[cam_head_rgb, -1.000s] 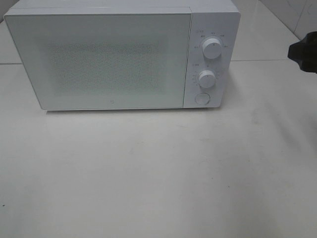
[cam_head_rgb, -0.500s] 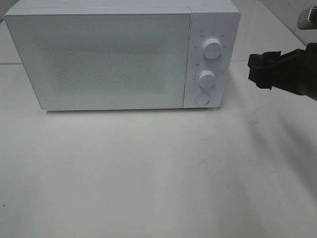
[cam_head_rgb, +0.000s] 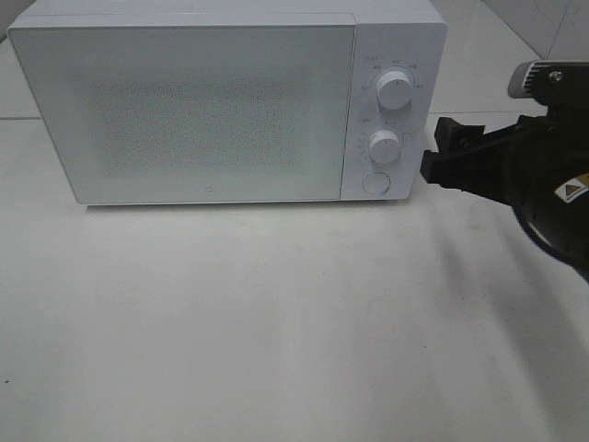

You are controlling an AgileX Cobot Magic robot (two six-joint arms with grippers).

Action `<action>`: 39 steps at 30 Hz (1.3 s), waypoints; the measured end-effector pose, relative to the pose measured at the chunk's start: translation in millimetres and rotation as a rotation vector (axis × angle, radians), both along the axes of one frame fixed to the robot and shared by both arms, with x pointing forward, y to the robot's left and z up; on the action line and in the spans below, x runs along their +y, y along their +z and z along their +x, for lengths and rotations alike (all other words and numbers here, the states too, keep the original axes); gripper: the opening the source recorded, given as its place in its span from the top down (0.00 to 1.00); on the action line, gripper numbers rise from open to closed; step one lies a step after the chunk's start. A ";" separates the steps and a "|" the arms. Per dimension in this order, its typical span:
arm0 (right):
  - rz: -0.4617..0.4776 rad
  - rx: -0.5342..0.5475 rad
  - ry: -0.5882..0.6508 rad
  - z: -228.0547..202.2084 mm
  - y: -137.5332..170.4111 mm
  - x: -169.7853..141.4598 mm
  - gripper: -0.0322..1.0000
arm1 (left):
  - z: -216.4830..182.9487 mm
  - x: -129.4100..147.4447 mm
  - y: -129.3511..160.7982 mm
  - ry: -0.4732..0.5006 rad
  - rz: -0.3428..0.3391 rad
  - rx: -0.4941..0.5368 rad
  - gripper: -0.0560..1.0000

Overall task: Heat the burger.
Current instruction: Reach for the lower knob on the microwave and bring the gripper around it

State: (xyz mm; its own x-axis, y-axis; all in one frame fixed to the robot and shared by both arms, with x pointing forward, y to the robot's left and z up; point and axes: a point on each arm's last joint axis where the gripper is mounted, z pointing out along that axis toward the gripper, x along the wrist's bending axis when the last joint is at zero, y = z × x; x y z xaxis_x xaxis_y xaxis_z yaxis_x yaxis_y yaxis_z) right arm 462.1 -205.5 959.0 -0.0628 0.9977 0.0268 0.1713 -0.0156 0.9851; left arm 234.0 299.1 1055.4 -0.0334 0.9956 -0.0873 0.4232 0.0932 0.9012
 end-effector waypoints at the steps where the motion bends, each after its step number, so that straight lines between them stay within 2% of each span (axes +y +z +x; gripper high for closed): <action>1: -0.007 -0.014 -0.001 -0.8 -3.6 5.3 0.24 | 0.0 0.0 0.0 0.000 0.000 0.000 0.01; 6: -0.023 -0.022 -0.014 -3.3 -13.4 14.9 0.24 | 0.0 0.0 0.0 0.000 0.000 0.000 0.01; 15: -0.054 0.070 -0.028 -12.5 -38.2 29.8 0.24 | 0.0 0.0 0.0 0.000 0.000 0.000 0.01; 31: -0.052 0.073 -0.049 -12.7 -39.7 28.6 0.24 | 0.0 0.0 0.0 0.000 0.000 0.000 0.01; 39: -0.058 0.066 -0.036 3.0 -45.7 42.6 0.24 | 0.0 0.0 0.0 0.000 0.000 0.000 0.01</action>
State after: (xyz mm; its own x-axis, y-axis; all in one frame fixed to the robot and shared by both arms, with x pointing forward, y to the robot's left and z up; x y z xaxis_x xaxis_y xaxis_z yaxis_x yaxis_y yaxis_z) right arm 465.1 -162.9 913.2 -0.0266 0.9992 -0.0286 0.2366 0.0341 0.9710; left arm 234.0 299.1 1055.4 -0.0334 0.9956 -0.0873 0.4232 0.0932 0.9012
